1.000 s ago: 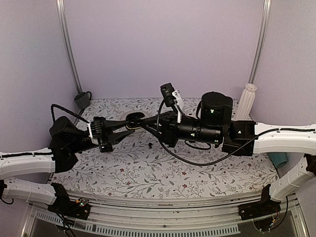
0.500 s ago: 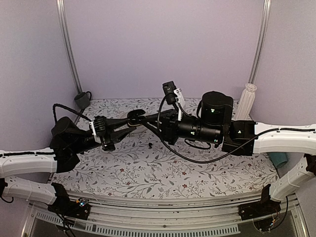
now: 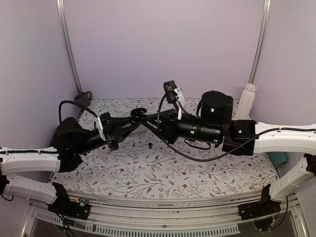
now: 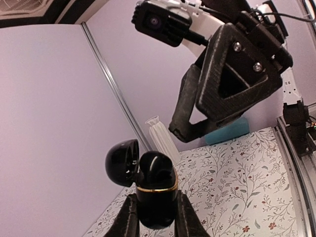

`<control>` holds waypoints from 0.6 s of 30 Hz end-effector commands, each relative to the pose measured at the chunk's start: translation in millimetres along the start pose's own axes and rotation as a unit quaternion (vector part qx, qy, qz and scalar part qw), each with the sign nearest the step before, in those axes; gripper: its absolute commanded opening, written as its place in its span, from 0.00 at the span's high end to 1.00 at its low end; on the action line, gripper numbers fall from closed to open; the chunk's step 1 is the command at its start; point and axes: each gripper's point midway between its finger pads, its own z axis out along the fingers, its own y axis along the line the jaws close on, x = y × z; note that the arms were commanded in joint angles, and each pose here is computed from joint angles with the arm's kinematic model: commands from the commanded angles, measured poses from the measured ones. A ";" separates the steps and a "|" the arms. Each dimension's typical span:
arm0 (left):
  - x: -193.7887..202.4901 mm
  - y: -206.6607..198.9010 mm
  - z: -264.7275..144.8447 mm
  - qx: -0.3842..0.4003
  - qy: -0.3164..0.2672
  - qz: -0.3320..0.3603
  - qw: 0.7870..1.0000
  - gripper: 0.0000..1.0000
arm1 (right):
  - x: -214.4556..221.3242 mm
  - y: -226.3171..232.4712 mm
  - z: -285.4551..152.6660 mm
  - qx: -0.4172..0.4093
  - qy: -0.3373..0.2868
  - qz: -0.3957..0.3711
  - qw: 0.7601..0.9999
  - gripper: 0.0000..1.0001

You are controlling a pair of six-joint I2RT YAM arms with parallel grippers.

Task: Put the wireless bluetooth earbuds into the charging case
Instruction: Pick up the right earbud from the center of the board.

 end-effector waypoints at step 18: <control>4.0 2.2 7.9 -0.013 0.018 -0.034 0.999 1.00 | -5.3 -23.1 23.7 0.030 0.033 0.100 0.994 0.71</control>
